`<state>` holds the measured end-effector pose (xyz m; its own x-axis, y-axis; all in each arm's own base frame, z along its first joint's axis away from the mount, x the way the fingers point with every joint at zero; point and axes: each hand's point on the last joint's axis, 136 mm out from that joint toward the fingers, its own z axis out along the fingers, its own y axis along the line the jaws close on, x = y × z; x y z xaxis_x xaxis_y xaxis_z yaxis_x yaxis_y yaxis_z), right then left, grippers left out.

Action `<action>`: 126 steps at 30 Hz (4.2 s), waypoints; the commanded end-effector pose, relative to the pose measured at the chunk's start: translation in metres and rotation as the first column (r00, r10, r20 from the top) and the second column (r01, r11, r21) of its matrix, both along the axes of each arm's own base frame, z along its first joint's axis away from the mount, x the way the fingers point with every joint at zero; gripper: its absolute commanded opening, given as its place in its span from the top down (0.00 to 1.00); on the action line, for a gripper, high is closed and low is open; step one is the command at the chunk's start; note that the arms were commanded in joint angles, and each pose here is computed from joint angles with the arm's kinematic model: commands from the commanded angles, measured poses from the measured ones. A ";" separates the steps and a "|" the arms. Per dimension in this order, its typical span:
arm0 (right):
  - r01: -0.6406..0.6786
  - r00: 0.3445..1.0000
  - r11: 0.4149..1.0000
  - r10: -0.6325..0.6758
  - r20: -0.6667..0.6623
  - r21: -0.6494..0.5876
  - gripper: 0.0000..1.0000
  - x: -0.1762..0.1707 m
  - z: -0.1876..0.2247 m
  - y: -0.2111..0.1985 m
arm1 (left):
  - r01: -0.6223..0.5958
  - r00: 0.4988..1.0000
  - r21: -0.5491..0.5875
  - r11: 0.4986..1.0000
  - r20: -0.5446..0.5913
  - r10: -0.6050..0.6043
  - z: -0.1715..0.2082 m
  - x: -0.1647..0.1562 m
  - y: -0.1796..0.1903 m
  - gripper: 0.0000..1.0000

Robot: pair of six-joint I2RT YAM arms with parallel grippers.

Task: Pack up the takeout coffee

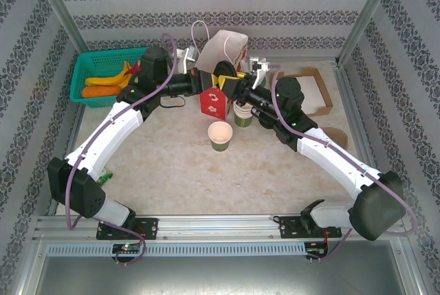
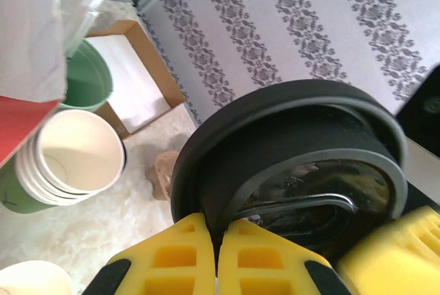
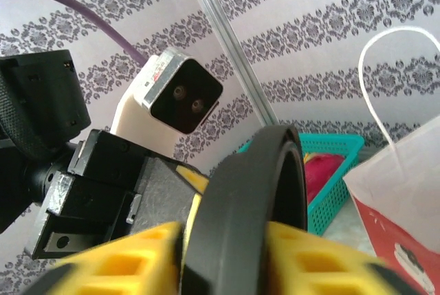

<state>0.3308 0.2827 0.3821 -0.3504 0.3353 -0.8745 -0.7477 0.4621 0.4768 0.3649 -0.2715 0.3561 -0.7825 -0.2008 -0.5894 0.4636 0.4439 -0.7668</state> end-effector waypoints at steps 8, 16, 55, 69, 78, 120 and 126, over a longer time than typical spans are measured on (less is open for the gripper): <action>0.258 0.956 0.966 -0.257 -0.138 -0.013 0.02 0.018 -0.010 -0.057 | -0.113 0.991 0.253 0.961 -0.047 0.129 -0.044 0.007 0.027 1.00; 0.332 0.866 0.931 -0.364 -0.344 -0.151 0.02 0.005 -0.079 -0.088 | -0.157 0.959 0.469 0.869 -0.137 0.247 -0.101 -0.019 0.067 1.00; 0.101 0.608 0.988 -0.151 -0.780 -0.112 0.02 0.000 -0.214 0.009 | 0.163 0.811 0.480 0.862 -0.563 0.160 -0.201 -0.047 0.035 1.00; 0.082 0.593 0.992 -0.124 -0.796 -0.093 0.02 -0.003 -0.218 0.018 | 0.198 0.798 0.507 0.839 -0.580 0.162 -0.215 -0.047 0.030 1.00; 0.052 0.594 0.997 -0.073 -0.801 -0.053 0.02 -0.005 -0.214 0.030 | 0.259 0.762 0.539 0.802 -0.624 0.174 -0.237 -0.055 0.026 1.00; 0.037 0.547 0.989 -0.142 -0.825 -0.146 0.67 -0.030 -0.242 -0.030 | 0.306 0.767 0.657 0.689 -0.599 0.231 -0.253 -0.057 0.030 1.00; 0.011 0.538 0.989 -0.132 -0.833 -0.150 0.68 -0.031 -0.246 -0.024 | 0.310 0.767 0.657 0.687 -0.600 0.228 -0.253 -0.058 0.029 1.00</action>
<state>0.3030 0.2518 0.1369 -0.9069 0.3571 -0.2237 0.0304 0.5850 0.8105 0.3250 -0.2482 0.1346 -0.9983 0.0536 -0.0241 0.0588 0.9015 -0.4287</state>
